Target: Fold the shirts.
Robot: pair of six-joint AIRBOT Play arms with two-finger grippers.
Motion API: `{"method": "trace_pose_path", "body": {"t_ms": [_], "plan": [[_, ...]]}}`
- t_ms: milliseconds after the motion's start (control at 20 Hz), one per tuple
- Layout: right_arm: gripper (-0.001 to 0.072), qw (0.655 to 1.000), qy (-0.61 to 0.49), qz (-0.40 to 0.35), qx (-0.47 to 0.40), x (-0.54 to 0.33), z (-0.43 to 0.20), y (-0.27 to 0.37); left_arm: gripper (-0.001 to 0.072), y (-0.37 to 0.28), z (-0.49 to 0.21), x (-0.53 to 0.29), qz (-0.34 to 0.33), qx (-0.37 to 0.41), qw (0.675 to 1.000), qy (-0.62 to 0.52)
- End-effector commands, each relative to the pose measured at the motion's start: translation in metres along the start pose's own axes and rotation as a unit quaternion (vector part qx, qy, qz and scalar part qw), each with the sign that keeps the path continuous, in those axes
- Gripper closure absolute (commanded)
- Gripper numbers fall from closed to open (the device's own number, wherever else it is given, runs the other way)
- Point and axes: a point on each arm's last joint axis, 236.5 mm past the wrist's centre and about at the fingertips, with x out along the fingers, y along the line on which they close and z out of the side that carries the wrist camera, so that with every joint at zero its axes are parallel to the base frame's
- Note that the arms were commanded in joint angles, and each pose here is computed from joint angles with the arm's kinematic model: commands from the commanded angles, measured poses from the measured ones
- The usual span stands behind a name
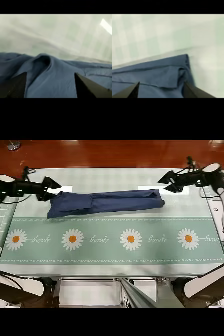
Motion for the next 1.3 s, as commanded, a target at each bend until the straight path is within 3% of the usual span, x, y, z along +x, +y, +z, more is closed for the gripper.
{"method": "trace_pose_path", "body": {"t_ms": [0,300,550,850,900,950,1000,1050,1100,1150,1200,1250], "plan": [[0.0075,0.999,-0.004,-0.026,0.046,-0.041,0.013,-0.050,0.0006,0.042,-0.006,-0.063,0.080,-0.002,0.997,0.005],[0.0075,0.993,0.085,-0.013,0.082,-0.009,-0.025,-0.077,0.0006,0.021,-0.051,-0.096,0.107,0.041,0.987,-0.116],[0.0076,0.981,0.188,0.010,0.047,0.021,-0.076,-0.045,0.0007,-0.021,-0.110,-0.086,0.081,0.098,0.987,-0.099],[0.0080,0.977,0.214,0.003,0.017,0.049,-0.097,-0.011,0.0007,-0.065,-0.125,-0.059,0.023,0.104,0.991,-0.084],[0.0120,0.978,0.210,0.002,0.015,0.053,-0.097,-0.008,0.0008,-0.067,-0.129,-0.053,0.022,0.108,0.991,-0.077],[0.0267,0.978,0.207,0.003,0.018,0.056,-0.097,-0.005,0.0008,-0.069,-0.134,-0.048,0.022,0.112,0.991,-0.068],[0.0511,0.978,0.207,0.010,0.017,0.056,-0.097,0.000,0.0009,-0.070,-0.137,-0.043,0.021,0.114,0.991,-0.061],[0.0685,0.977,0.210,0.020,0.008,0.054,-0.098,0.004,0.0010,-0.072,-0.141,-0.040,0.021,0.118,0.991,-0.055],[0.0686,0.977,0.214,0.023,0.001,0.050,-0.098,0.009,0.0020,-0.073,-0.143,-0.038,0.021,0.120,0.991,-0.052],[0.0686,0.978,0.205,0.019,-0.013,0.042,-0.092,0.012,0.0199,-0.074,-0.145,-0.037,0.020,0.124,0.991,-0.049],[0.0686,0.981,0.190,0.002,-0.028,0.031,-0.085,0.011,0.0563,-0.076,-0.146,-0.036,0.019,0.126,0.991,-0.048],[0.0686,0.983,0.174,-0.024,-0.049,0.016,-0.078,0.010,0.0676,-0.079,-0.149,-0.035,0.016,0.135,0.990,-0.045]]}}
